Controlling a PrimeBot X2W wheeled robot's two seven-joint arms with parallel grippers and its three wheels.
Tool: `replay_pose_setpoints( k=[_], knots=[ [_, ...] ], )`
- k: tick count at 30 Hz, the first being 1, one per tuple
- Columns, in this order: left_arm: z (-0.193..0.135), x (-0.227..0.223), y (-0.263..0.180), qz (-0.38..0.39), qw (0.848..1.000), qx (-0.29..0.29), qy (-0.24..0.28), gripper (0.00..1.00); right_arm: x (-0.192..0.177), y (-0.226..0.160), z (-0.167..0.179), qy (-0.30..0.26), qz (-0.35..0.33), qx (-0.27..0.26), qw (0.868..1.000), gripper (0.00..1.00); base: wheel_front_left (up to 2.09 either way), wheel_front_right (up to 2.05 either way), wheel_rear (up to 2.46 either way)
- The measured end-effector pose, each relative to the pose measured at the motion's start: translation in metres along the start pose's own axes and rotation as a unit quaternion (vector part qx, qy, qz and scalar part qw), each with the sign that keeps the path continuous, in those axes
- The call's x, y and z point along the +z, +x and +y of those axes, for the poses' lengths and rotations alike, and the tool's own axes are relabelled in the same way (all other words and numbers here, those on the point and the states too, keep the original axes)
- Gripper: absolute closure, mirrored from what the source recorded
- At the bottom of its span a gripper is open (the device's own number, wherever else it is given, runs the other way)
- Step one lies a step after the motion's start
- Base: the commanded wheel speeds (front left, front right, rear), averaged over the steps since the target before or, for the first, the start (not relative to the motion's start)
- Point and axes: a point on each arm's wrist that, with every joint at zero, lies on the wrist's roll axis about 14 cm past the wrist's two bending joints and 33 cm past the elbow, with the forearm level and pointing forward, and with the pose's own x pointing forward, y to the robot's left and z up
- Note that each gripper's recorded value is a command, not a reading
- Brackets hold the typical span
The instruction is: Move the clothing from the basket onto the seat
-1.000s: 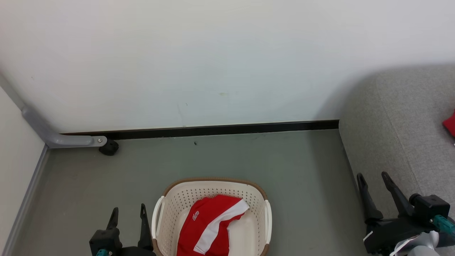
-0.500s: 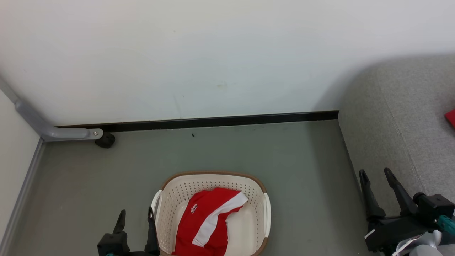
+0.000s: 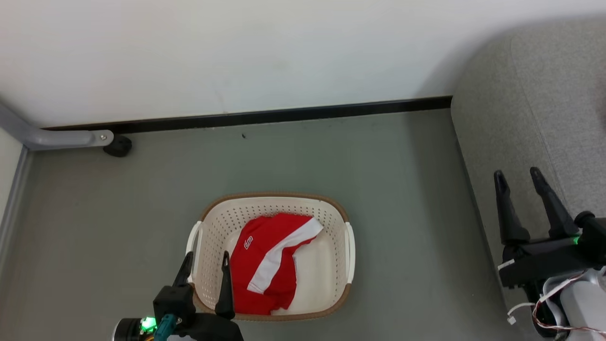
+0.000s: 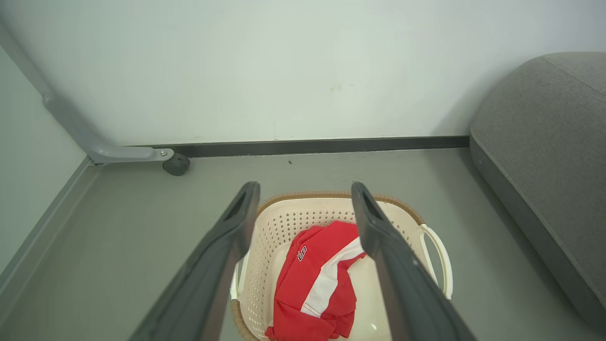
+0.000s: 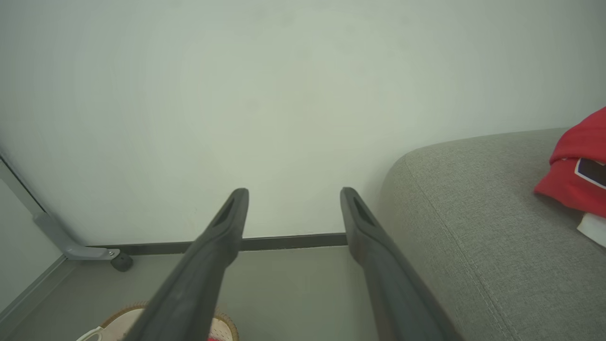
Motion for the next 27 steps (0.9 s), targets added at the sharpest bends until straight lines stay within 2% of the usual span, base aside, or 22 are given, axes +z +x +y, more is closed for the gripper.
replay_pose_setpoints(
  k=[19,27],
  knots=[
    [-0.064,-0.046,0.076,0.072,0.993,-0.092,-0.019,0.00,-0.010,0.062,-0.038,-0.021,-0.018,-0.007,1.000,0.00,0.00,0.00,0.00],
    [-0.069,-0.080,0.098,0.118,0.988,-0.098,-0.026,0.00,-0.016,0.088,-0.040,-0.028,-0.031,0.006,0.999,0.00,0.00,0.00,0.00]
  ],
)
